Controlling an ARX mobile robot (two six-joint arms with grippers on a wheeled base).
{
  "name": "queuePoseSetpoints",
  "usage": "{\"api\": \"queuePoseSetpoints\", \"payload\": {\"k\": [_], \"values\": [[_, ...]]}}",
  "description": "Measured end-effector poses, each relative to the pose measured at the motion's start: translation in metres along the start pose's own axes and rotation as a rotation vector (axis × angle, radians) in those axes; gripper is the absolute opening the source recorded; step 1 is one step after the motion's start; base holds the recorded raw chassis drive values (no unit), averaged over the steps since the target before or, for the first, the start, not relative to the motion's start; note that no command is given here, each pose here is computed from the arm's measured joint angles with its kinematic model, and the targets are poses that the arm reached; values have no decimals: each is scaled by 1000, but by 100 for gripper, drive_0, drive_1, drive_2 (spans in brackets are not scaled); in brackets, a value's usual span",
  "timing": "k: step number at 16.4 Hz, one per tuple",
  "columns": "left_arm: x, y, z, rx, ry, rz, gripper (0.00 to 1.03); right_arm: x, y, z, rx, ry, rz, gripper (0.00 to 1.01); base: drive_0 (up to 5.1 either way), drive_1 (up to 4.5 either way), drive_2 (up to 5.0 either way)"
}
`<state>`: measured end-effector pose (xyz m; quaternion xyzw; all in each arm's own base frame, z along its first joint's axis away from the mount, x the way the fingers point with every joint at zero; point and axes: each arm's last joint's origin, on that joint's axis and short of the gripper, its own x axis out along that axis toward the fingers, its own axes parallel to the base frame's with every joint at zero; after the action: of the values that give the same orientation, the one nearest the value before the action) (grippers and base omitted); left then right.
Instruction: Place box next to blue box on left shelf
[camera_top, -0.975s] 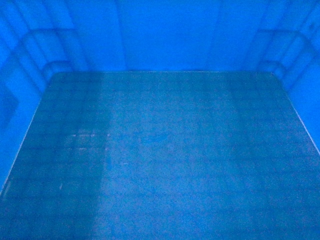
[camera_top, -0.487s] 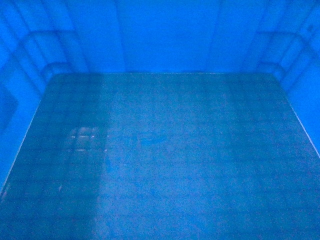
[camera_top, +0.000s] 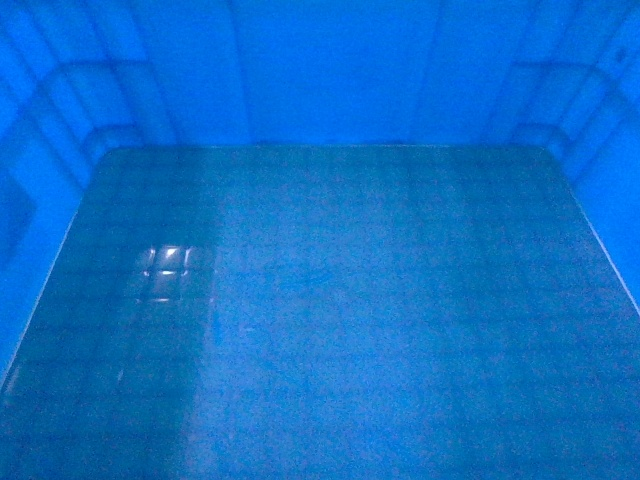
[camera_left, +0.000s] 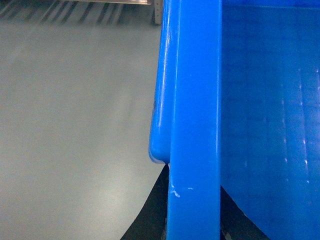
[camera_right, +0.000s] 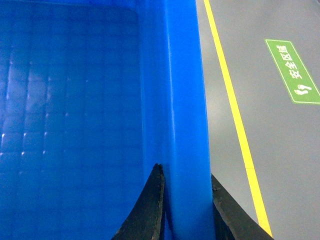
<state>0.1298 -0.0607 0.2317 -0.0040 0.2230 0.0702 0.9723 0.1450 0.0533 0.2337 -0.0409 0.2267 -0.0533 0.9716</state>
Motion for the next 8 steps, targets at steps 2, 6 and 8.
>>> {"api": "queuePoseSetpoints", "payload": {"k": [2,6,8], "values": [[0,0,0,-1,-1,0,8,0,0,0,1,-1,0,12,4,413,-405],[0,0,0,-1,-1,-1,8,0,0,0,0,0,-1,12,-5,404,-414],[0,0,0,-1,-2,-1,8,0,0,0,1,-1,1,12,-5,404,-414]]}}
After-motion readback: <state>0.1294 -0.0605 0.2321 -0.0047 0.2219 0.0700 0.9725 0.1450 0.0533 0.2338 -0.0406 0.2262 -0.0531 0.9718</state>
